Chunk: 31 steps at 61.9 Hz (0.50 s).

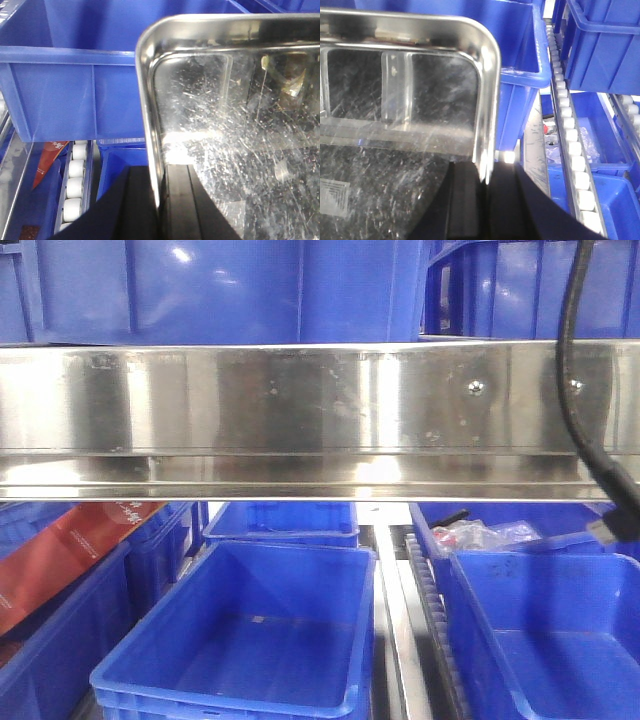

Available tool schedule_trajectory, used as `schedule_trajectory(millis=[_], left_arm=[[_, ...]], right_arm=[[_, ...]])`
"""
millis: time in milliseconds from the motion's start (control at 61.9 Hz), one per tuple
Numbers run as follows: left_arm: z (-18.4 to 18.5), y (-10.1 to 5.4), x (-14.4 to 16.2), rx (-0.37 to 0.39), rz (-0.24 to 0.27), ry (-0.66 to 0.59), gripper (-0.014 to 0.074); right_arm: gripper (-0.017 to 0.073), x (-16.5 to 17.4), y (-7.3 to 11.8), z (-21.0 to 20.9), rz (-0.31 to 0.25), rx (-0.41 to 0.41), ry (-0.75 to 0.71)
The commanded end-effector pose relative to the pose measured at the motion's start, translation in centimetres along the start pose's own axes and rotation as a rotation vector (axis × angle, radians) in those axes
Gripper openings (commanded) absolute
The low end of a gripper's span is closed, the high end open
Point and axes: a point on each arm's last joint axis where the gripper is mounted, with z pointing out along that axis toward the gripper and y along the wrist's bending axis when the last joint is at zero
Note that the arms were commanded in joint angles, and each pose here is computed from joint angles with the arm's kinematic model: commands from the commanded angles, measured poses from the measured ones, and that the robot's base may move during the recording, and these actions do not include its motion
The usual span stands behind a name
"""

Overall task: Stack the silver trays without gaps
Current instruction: 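Lift the silver tray with both grippers and pull it back, then turn the base away from the shelf while holding the tray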

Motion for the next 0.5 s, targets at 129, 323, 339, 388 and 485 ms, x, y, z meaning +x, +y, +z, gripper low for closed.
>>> schedule_trajectory(millis=[129,323,339,388,485], left_arm=[[-0.81,-0.53,-0.69,0.046,0.01,-0.07,-0.0017],[-0.81,-0.53,-0.69,0.046,0.01,-0.07,-0.0017],[-0.81,-0.53,-0.69,0.046,0.01,-0.07,-0.0017],[-0.81,-0.53,-0.69,0.046,0.01,-0.07,-0.0017],[-0.81,-0.53,-0.69,0.046,0.01,-0.07,-0.0017]], right_arm=[[-0.0069,-0.48,0.36,-0.24,-0.027,-0.035,-0.053],[-0.0069,-0.59,0.49,-0.25,-0.028,-0.049,-0.066],[-0.0069,-0.6,0.5,-0.25,-0.028,-0.05,-0.067],[-0.0069,-0.64,0.54,-0.26,-0.028,-0.055,-0.072],[-0.0069,-0.67,0.57,-0.26,-0.028,-0.058,-0.075]])
